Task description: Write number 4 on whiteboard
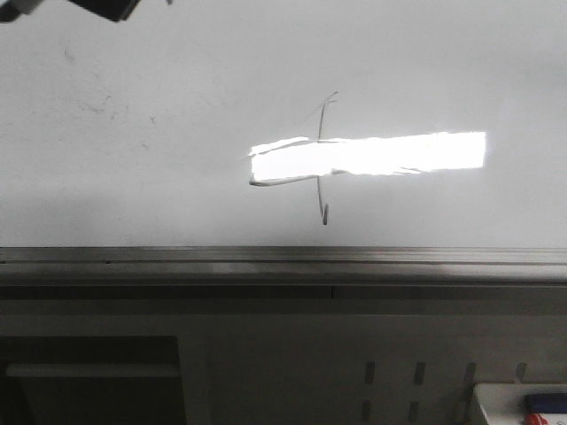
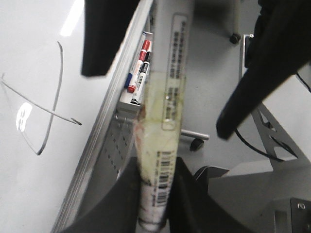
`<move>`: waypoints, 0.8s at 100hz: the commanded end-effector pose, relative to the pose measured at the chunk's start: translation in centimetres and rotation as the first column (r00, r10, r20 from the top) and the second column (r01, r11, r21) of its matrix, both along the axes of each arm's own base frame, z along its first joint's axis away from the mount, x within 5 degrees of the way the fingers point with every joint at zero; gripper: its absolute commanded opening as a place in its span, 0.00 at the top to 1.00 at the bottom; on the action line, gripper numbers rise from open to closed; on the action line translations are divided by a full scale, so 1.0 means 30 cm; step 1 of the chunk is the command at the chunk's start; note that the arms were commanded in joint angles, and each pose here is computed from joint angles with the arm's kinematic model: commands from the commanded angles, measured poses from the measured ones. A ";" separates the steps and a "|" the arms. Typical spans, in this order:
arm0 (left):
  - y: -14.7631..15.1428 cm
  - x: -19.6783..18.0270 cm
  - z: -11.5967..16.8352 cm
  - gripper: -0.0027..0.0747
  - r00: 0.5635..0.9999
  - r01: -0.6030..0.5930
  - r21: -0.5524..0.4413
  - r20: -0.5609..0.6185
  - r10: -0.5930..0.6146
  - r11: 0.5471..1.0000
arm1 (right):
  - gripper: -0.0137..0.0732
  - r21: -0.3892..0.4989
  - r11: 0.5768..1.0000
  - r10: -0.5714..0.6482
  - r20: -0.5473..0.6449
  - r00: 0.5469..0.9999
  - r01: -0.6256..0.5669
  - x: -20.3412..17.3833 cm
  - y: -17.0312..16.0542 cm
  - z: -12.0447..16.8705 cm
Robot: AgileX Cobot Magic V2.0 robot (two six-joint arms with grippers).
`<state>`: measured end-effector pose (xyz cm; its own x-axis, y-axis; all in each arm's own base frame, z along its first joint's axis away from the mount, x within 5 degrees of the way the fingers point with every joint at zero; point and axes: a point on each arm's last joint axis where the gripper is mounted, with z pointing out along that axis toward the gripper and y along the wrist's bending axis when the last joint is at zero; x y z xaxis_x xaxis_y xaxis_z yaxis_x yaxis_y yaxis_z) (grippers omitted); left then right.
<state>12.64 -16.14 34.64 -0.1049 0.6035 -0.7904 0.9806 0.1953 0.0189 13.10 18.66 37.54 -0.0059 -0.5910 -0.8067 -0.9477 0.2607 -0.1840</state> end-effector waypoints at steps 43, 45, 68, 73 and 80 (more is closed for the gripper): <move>0.020 0.124 -0.134 0.99 0.806 -0.592 -0.324 -0.225 0.547 0.738 | 0.66 0.204 0.923 -0.352 0.111 0.929 0.326 -0.023 -0.290 0.155; 0.021 0.132 -0.137 0.99 0.795 -0.606 -0.325 -0.227 0.562 0.726 | 0.71 0.209 0.918 -0.363 0.107 0.926 0.336 -0.027 -0.296 0.151; -0.001 0.206 -0.211 0.99 0.686 -0.728 -0.264 -0.303 0.662 0.633 | 0.91 0.270 0.872 -0.444 0.089 0.891 0.408 -0.038 -0.327 0.067; -0.007 0.219 -0.231 0.99 0.673 -0.739 -0.242 -0.303 0.674 0.629 | 0.91 0.271 0.868 -0.451 0.086 0.888 0.415 -0.034 -0.327 0.050; -0.010 0.238 -0.254 0.99 0.647 -0.762 -0.222 -0.298 0.701 0.609 | 0.91 0.268 0.866 -0.454 0.071 0.888 0.422 -0.030 -0.325 0.030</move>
<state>18.99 -16.42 26.43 -0.5588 0.0598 -0.8272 0.5364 0.7867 -0.3056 11.87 9.09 37.39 -0.1519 -0.4224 -0.8936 -0.7411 0.6468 -0.1798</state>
